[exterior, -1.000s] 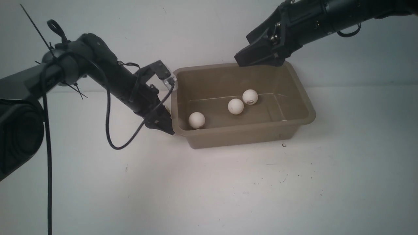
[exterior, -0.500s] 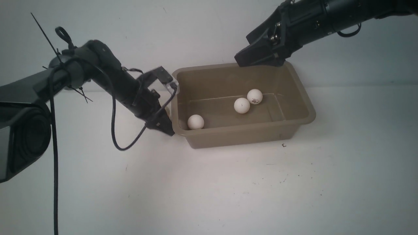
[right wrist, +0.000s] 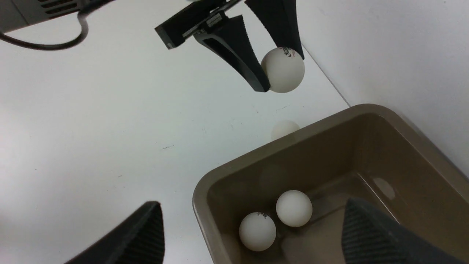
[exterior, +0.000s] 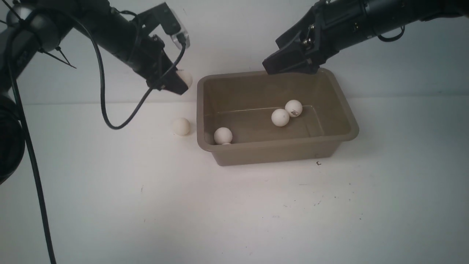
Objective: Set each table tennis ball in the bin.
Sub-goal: Use the left arm to put the table tennis ball into the box, then use the left arm to clamp the table tennis ball closest to it
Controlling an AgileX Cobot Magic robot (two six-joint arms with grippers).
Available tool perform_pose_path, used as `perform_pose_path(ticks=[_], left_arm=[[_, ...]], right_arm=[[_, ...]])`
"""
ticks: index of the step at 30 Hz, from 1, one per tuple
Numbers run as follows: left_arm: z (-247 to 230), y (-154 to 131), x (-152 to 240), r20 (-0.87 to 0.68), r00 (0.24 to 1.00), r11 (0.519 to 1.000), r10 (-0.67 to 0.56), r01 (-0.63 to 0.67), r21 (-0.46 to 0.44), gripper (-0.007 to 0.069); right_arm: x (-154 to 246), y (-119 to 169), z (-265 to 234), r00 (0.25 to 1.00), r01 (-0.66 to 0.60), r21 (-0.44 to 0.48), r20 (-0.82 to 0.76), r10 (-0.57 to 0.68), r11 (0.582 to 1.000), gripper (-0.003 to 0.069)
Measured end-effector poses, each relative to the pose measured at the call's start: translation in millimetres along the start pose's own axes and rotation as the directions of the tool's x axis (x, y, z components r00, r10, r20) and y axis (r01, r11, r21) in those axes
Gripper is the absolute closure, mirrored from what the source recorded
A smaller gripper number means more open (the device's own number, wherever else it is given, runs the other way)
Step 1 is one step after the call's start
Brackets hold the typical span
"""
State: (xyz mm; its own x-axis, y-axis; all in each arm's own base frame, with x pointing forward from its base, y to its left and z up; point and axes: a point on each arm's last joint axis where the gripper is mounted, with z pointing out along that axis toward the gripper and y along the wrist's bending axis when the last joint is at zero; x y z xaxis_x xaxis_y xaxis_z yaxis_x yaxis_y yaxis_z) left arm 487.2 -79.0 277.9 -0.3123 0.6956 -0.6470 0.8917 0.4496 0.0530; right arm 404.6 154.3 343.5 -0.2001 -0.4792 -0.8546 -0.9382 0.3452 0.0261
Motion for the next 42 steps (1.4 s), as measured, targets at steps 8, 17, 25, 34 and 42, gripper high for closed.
perform_pose_path(ticks=[8,17,25,34,42], left_arm=[[8,-14,-30,0.260,0.966,0.993,0.000,-0.032,0.118,0.0279],[90,-30,-16,0.131,0.990,0.978,0.051,-0.076,0.192,0.0279],[102,-33,-13,0.094,0.993,0.978,0.067,-0.084,0.190,0.0102],[40,-9,-13,-0.016,0.998,0.998,0.056,-0.056,-0.011,0.0126],[11,26,38,-0.165,0.983,0.993,-0.084,0.069,-0.098,0.0210]], right_arm=[[-1,0,0,1.000,-0.005,-0.003,0.010,0.005,1.000,0.0071],[-1,0,0,1.000,-0.005,-0.003,0.010,0.005,1.000,0.0071],[-1,0,0,1.000,0.000,-0.004,0.012,0.000,1.000,0.0071],[-1,1,0,1.000,0.002,-0.011,0.008,-0.002,1.000,0.0071],[0,1,0,1.000,0.005,-0.009,0.003,-0.005,1.000,0.0071]])
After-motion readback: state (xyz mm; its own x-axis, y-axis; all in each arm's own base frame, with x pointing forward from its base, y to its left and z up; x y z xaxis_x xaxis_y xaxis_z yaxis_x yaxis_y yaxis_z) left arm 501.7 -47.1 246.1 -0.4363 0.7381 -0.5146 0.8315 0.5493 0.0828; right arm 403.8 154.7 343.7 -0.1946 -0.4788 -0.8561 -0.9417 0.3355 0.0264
